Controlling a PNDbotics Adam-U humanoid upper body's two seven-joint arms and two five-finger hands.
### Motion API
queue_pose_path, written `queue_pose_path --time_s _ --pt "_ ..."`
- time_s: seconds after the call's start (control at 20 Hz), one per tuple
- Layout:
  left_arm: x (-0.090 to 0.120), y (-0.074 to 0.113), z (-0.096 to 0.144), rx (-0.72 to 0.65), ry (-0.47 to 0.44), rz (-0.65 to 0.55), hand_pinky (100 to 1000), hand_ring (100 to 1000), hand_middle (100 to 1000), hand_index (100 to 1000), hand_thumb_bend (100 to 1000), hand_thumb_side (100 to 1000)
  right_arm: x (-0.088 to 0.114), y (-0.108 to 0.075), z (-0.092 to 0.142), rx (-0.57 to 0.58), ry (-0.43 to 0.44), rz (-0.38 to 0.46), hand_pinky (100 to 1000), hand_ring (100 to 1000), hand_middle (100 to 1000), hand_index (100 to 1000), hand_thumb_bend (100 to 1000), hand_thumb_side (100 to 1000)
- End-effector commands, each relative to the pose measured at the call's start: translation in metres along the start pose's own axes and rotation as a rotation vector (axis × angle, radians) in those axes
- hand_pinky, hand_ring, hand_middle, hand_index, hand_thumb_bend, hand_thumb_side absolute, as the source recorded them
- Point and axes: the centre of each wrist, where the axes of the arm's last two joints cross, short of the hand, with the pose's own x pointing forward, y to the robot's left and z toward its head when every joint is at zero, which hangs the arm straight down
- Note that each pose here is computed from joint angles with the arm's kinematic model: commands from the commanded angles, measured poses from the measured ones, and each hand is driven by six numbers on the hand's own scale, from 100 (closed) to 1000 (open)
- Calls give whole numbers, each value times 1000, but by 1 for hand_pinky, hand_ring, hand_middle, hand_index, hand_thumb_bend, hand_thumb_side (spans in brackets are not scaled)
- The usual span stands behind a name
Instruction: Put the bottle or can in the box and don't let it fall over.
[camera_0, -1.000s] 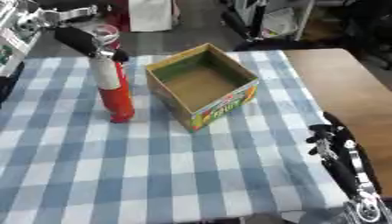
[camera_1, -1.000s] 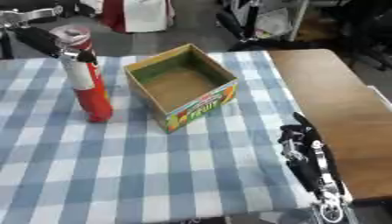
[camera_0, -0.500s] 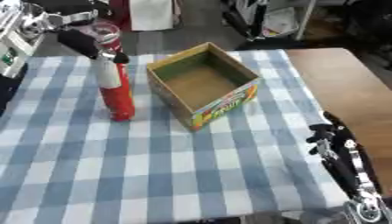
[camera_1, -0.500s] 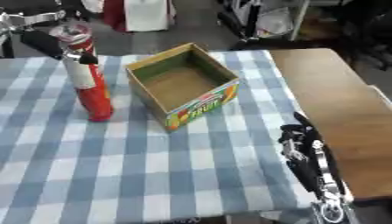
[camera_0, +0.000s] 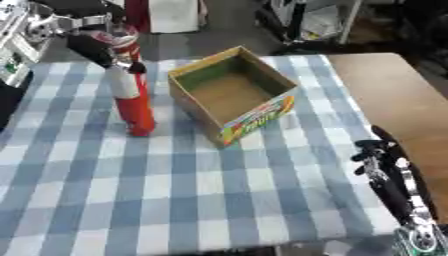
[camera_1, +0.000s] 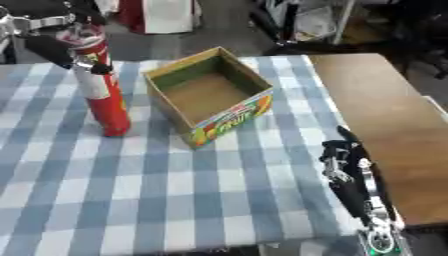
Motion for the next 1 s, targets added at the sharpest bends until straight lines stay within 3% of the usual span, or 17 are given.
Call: queue_pose_path --time_s 0.05,0.55,0.8,1.0 --pt "-8 12 8 16 35 -19 819 855 818 965 656 827 3 -4 -4 3 -19 8 463 605 689 948 100 732" --pt "-14 10 9 25 66 7 735 814 771 944 585 842 2 -4 -4 3 -17 7 463 605 689 949 100 735" --pt "-14 7 8 55 72 34 615 708 704 917 491 851 2 -4 -4 3 -17 6 464 605 688 949 100 737" --pt "-13 4 6 61 70 46 564 629 674 910 414 803 2 -4 -5 3 -17 4 464 605 687 949 100 739"
